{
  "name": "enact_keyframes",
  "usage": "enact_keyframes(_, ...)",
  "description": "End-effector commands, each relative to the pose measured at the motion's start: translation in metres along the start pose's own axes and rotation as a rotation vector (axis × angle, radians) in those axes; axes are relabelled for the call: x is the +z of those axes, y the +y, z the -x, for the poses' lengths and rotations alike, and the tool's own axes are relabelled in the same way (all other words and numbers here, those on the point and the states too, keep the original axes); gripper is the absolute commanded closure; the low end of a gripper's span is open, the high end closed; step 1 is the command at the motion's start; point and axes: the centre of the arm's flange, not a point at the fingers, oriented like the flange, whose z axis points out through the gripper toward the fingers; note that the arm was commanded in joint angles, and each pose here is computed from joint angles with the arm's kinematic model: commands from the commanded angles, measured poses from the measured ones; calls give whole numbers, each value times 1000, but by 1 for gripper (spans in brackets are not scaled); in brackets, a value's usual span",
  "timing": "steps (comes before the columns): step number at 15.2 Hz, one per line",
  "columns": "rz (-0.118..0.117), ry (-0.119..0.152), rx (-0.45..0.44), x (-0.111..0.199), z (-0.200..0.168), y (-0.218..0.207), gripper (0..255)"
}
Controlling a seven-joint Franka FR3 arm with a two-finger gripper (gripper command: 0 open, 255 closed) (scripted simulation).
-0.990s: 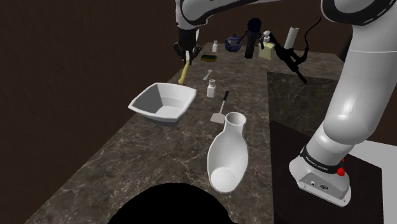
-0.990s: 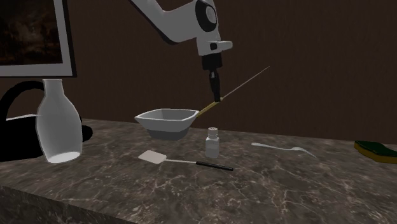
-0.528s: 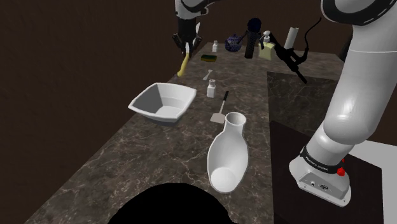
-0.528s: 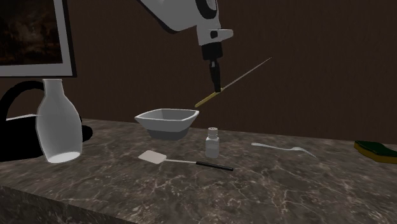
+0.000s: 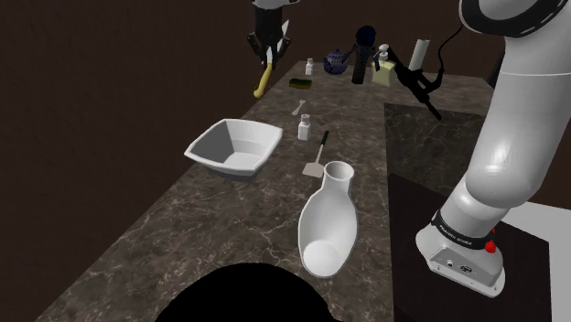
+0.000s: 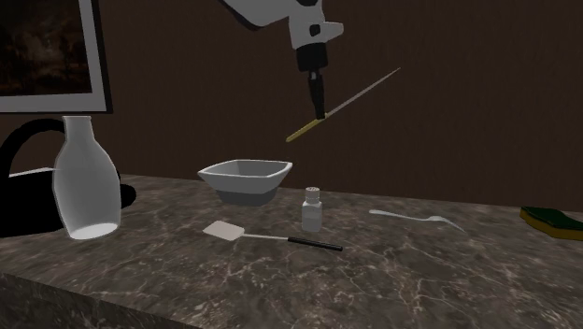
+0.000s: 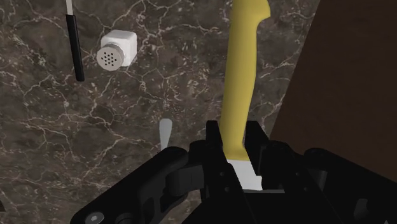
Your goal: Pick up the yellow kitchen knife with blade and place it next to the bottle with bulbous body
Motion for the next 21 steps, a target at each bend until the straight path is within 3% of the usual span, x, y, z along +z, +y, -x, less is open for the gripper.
enact_keyframes(1, 0, 0, 0, -11, -2, -1, 255)
enact_keyframes(14, 0, 0, 0, -76, -13, -6, 255)
enact_keyframes(21, 0, 0, 0, -91, 78, -12, 255)
